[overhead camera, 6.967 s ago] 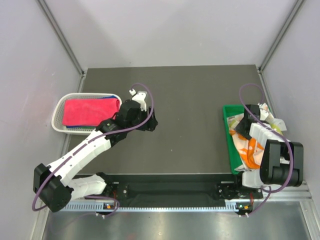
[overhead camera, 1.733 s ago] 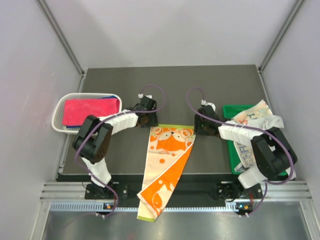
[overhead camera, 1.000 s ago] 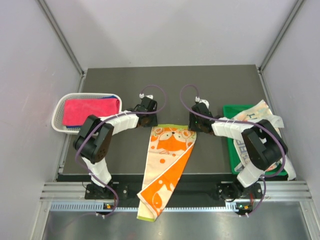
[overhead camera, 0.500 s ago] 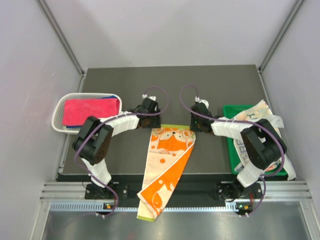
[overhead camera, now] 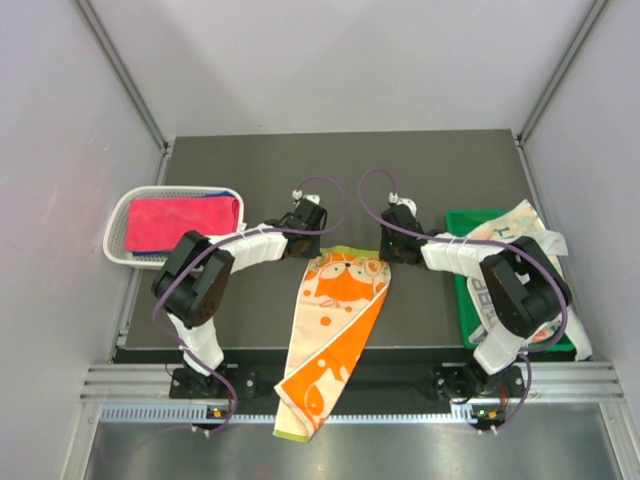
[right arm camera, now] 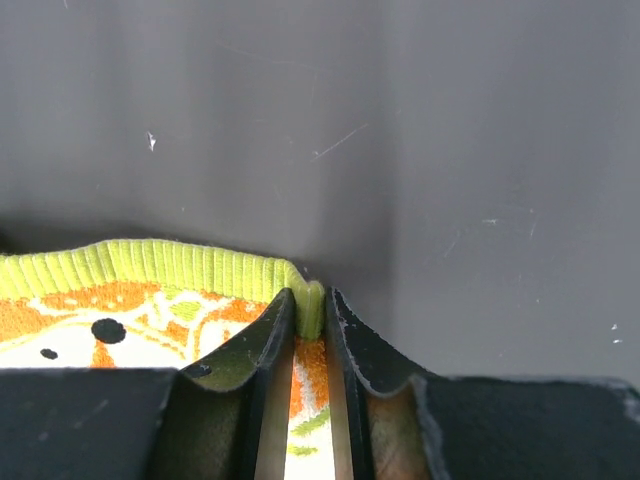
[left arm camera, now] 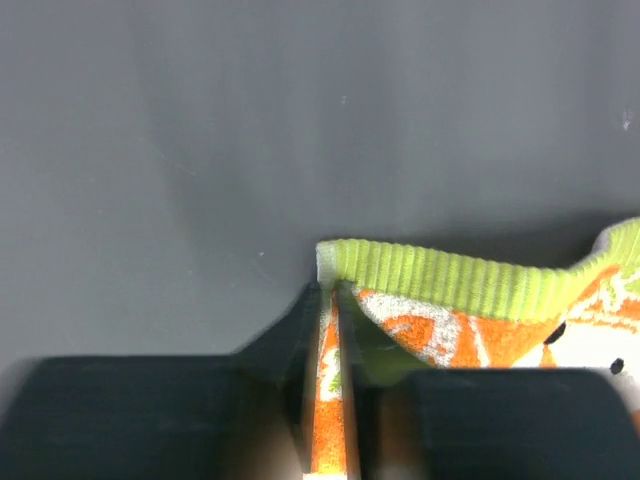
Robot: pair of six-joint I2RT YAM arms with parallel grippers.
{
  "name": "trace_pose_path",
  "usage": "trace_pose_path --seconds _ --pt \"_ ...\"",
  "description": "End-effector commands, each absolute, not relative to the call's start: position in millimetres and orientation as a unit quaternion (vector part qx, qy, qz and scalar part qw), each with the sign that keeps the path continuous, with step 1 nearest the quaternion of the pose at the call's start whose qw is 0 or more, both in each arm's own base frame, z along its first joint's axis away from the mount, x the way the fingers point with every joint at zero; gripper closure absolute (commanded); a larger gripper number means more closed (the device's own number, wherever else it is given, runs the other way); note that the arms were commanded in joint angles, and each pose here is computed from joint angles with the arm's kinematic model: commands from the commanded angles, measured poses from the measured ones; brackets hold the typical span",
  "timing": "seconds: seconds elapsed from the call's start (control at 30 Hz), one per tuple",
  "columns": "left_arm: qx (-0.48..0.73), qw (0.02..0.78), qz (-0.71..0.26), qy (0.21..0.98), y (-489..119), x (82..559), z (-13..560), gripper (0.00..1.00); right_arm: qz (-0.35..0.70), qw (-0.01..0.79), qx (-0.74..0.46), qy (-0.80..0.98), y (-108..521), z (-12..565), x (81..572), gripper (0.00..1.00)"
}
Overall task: Fold and stack the towels
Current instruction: Flatten out the crumpled towel
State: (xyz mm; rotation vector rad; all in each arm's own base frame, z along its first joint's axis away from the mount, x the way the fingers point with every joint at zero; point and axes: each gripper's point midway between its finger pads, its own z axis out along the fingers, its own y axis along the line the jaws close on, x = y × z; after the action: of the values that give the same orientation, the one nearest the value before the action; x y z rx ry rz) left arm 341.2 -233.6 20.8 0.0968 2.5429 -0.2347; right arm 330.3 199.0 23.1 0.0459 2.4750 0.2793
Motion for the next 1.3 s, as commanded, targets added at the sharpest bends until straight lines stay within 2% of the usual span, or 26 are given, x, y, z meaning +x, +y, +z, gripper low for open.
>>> trace_pose_path --seconds 0.0,0.03,0.33,0.73,1.0,1.27 --pt "0.053 0.185 -0.025 0.981 -205 293 -28 0.97 0.099 0.306 0.001 0.947 204 18 328 0.82" --pt "0.052 0.19 -0.023 0.98 -206 296 -25 1.0 0.098 0.307 -0.002 0.947 204 19 328 0.82" --pt "0.04 0.253 -0.021 0.966 -206 320 22 1.0 0.094 0.342 -0.014 0.935 206 49 344 0.83" --pt "-0.001 0.401 -0.055 0.914 -197 343 139 1.0 0.118 0.423 -0.032 0.898 209 123 360 0.86" --pt "0.03 0.493 -0.125 0.86 -202 339 231 1.0 0.168 0.514 -0.063 0.839 214 224 355 0.88" --pt "0.078 0.593 -0.203 0.775 -196 307 341 1.0 0.219 0.615 -0.098 0.751 219 342 322 0.9"
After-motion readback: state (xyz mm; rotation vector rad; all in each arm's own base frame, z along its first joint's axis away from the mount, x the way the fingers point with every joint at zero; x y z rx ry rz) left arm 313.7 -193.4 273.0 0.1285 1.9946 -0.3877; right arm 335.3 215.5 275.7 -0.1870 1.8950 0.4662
